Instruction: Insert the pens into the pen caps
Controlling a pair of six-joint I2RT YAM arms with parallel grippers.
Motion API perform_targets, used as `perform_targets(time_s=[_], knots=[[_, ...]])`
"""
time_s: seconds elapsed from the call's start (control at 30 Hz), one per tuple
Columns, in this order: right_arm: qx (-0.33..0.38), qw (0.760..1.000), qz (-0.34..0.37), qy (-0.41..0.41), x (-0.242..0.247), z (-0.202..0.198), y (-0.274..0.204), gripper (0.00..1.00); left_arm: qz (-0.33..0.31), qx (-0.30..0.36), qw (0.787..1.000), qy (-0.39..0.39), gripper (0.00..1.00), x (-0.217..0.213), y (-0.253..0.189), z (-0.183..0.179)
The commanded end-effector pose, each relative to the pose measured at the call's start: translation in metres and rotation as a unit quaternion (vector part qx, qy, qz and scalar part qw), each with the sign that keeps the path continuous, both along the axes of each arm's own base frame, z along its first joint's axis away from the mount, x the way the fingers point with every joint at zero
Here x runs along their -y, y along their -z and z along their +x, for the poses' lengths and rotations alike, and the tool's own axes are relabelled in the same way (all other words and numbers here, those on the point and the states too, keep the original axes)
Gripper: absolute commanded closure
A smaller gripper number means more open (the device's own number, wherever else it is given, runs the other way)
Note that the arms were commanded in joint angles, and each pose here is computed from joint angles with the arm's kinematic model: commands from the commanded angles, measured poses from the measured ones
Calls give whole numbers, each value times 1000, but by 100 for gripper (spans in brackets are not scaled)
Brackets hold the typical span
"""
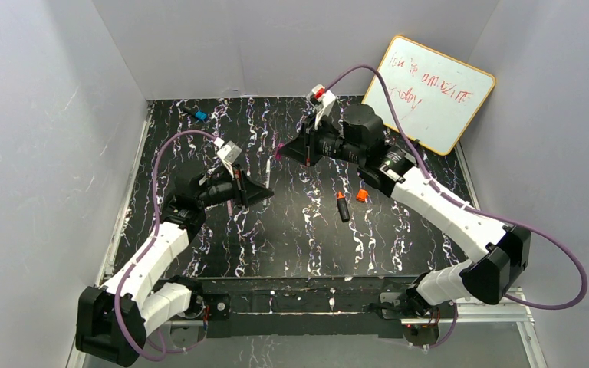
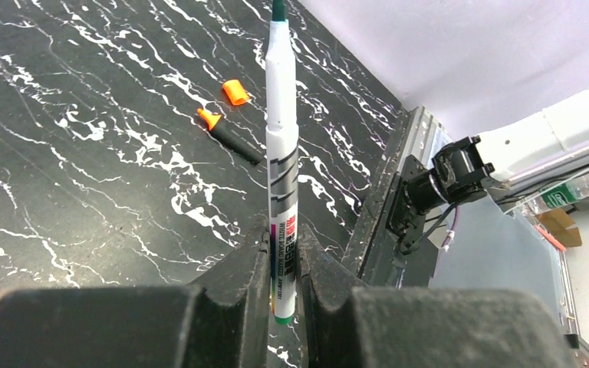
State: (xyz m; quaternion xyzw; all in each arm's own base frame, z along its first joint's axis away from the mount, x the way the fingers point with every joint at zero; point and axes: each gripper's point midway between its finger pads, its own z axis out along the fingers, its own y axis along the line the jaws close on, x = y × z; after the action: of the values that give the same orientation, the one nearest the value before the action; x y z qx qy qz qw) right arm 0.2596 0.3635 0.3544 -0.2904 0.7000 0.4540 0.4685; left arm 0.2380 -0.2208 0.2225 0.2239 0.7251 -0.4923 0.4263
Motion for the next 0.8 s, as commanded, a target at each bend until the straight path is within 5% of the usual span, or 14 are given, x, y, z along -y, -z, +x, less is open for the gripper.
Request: perform_targets(time_s=[0.0, 0.77], knots=[[29, 999, 23, 6, -1, 5, -14, 89, -32, 30, 998, 37, 100, 5, -19, -14], [18, 999, 27, -11, -22, 17, -10, 89, -27, 29, 998, 56, 100, 9, -17, -21]])
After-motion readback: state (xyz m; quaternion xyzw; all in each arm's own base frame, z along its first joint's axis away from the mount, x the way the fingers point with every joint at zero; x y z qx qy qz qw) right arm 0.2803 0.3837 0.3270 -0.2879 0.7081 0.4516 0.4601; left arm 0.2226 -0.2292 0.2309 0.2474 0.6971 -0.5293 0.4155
